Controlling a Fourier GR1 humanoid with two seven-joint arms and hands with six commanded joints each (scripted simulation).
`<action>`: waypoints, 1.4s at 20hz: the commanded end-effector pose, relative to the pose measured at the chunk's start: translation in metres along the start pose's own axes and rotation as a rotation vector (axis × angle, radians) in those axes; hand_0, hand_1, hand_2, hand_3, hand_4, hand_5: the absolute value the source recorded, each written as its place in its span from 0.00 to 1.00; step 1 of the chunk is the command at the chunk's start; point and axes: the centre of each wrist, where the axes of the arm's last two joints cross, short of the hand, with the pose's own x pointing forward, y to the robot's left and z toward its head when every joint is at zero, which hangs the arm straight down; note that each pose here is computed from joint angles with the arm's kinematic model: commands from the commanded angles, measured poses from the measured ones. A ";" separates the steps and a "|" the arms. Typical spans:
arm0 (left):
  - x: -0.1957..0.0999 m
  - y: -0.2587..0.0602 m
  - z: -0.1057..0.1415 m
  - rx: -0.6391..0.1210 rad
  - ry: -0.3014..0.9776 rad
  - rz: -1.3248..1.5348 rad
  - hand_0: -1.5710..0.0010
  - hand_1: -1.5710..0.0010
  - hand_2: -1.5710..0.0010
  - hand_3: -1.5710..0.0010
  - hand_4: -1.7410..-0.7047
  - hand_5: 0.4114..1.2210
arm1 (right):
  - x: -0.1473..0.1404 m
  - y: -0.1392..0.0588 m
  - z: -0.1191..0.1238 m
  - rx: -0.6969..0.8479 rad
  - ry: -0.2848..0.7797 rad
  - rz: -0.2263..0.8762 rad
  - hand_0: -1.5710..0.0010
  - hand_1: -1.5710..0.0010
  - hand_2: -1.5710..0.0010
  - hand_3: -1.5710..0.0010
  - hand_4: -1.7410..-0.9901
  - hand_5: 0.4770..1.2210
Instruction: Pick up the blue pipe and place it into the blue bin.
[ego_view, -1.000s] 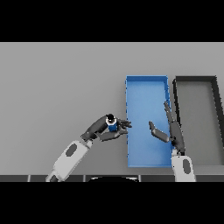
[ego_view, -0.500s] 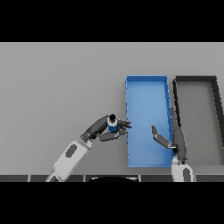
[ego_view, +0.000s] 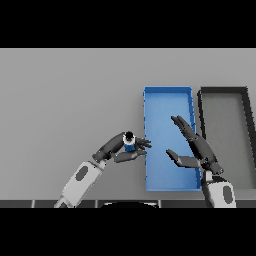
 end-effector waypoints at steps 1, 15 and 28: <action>0.000 0.000 0.003 0.003 0.006 0.002 0.00 0.00 0.00 0.00 0.26 1.00 | 0.009 0.002 -0.009 0.053 -0.001 0.005 1.00 0.99 0.93 1.00 0.66 0.12; -0.004 0.008 -0.004 -0.021 0.012 0.008 0.00 0.00 0.00 0.00 0.27 1.00 | 0.064 0.055 -0.090 0.491 -0.041 0.148 1.00 1.00 0.97 1.00 0.67 0.10; -0.004 0.010 -0.001 -0.020 0.089 -0.039 0.00 0.00 0.00 0.00 0.11 1.00 | 0.071 0.084 -0.141 0.635 -0.041 0.184 0.44 0.44 0.42 0.51 0.37 0.05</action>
